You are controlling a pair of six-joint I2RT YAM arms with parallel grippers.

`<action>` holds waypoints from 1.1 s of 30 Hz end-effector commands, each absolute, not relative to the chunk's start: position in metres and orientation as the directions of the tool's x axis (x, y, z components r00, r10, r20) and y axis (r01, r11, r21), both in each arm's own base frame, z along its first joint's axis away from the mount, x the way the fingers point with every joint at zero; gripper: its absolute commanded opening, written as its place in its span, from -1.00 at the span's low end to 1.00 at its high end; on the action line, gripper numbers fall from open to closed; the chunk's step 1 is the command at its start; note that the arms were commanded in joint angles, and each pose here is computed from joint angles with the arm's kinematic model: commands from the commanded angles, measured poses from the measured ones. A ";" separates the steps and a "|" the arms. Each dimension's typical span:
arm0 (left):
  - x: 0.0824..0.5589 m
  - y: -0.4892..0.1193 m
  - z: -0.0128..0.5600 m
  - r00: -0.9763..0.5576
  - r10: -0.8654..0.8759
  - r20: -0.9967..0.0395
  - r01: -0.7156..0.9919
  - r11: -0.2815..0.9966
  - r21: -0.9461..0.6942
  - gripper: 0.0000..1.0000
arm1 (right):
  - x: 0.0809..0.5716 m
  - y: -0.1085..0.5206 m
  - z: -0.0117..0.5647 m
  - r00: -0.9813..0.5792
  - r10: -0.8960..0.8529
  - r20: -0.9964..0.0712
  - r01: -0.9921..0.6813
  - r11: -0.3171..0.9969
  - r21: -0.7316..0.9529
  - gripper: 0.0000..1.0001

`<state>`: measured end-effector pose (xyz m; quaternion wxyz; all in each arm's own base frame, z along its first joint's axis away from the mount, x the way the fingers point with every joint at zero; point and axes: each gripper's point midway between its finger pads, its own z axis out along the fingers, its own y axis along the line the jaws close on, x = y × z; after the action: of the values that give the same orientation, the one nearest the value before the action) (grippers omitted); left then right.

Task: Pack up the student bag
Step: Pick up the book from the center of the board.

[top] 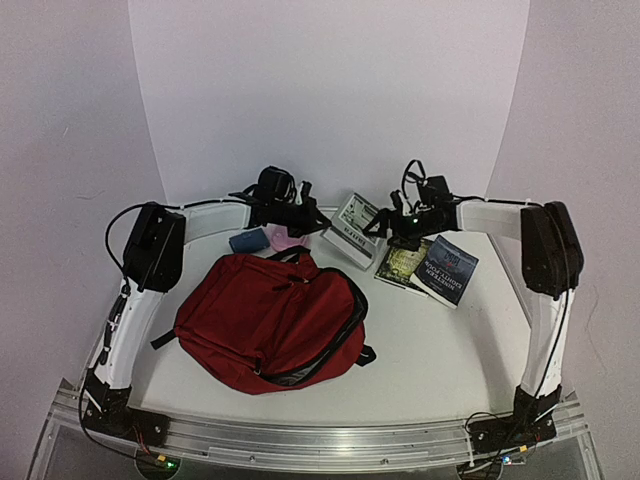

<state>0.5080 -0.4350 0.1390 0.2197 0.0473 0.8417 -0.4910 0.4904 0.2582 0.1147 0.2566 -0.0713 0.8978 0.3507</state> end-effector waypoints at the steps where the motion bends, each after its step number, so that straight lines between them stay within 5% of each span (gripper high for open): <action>1: 0.510 -0.429 0.245 -0.816 -0.247 -0.523 0.404 0.404 -0.821 -1.00 | 0.479 0.254 0.201 -0.784 0.112 -0.611 -0.389 0.679 0.623 0.97; 13: 0.479 -0.412 0.302 -0.804 -0.344 -0.485 0.445 0.193 -0.874 -1.00 | 0.448 0.247 0.204 -0.871 0.220 -0.439 -0.262 0.546 0.796 0.97; 33: 0.428 -0.398 0.338 -0.825 -0.361 -0.435 0.481 -0.042 -0.876 -0.99 | 0.476 0.269 0.213 -0.874 0.375 -0.308 -0.213 0.273 0.938 0.97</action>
<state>0.4511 -0.4063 0.2645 0.2492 -0.0008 0.6917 -0.6778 0.4713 0.2621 0.1964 0.2346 0.0573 0.7914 0.5616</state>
